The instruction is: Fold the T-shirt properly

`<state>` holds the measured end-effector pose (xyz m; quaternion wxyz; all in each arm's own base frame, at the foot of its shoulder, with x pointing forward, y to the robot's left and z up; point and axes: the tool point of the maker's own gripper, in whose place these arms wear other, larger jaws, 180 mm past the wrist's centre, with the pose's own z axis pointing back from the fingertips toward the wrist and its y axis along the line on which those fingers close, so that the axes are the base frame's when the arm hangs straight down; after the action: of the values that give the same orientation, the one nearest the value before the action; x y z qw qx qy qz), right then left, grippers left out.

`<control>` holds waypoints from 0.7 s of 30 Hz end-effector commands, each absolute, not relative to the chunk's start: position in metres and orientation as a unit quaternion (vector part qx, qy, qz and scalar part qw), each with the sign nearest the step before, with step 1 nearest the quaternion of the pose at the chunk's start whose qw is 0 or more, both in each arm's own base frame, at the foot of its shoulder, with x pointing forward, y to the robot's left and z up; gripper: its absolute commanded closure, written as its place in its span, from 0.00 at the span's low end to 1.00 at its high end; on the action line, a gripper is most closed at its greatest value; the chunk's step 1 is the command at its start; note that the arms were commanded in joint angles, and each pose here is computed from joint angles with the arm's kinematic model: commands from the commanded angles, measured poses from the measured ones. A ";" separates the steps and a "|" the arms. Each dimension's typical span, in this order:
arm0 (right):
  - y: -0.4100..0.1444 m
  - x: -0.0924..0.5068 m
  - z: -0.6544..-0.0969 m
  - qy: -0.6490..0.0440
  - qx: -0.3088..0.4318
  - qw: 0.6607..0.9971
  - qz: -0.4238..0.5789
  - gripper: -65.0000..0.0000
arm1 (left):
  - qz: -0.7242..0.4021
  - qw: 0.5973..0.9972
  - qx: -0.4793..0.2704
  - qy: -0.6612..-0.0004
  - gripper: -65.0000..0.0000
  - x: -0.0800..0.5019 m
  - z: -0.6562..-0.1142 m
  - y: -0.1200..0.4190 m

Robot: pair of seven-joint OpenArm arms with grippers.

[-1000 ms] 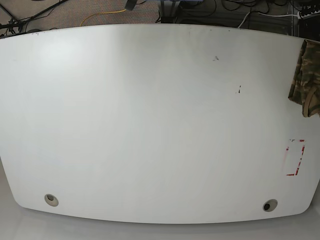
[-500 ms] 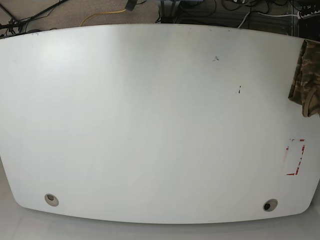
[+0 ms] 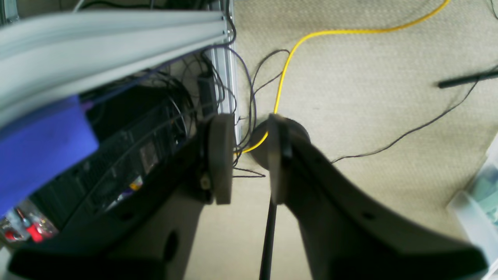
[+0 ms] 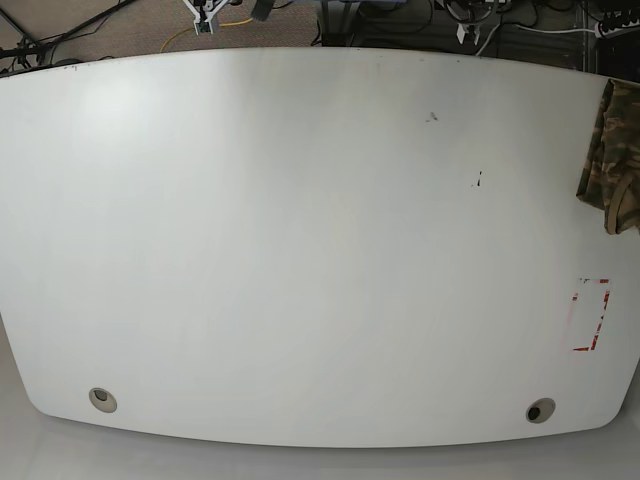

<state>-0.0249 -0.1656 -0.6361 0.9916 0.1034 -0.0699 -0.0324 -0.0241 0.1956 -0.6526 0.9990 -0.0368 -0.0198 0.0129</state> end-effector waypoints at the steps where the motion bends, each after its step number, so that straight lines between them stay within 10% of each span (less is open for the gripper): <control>1: -0.176 -0.019 -0.642 -0.058 0.091 0.994 -0.028 0.78 | 0.003 1.000 -0.020 -0.016 0.59 -0.017 -0.655 0.198; 21: -0.167 0.018 -0.651 -0.053 0.091 0.994 0.012 0.78 | -0.007 0.999 0.035 -0.007 0.59 0.002 -0.661 0.195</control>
<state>0.0172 -0.1714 -0.6509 0.9950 0.0856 -0.0508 0.0092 0.0032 0.1954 -0.6610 0.9993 0.0359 -0.0080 -0.0051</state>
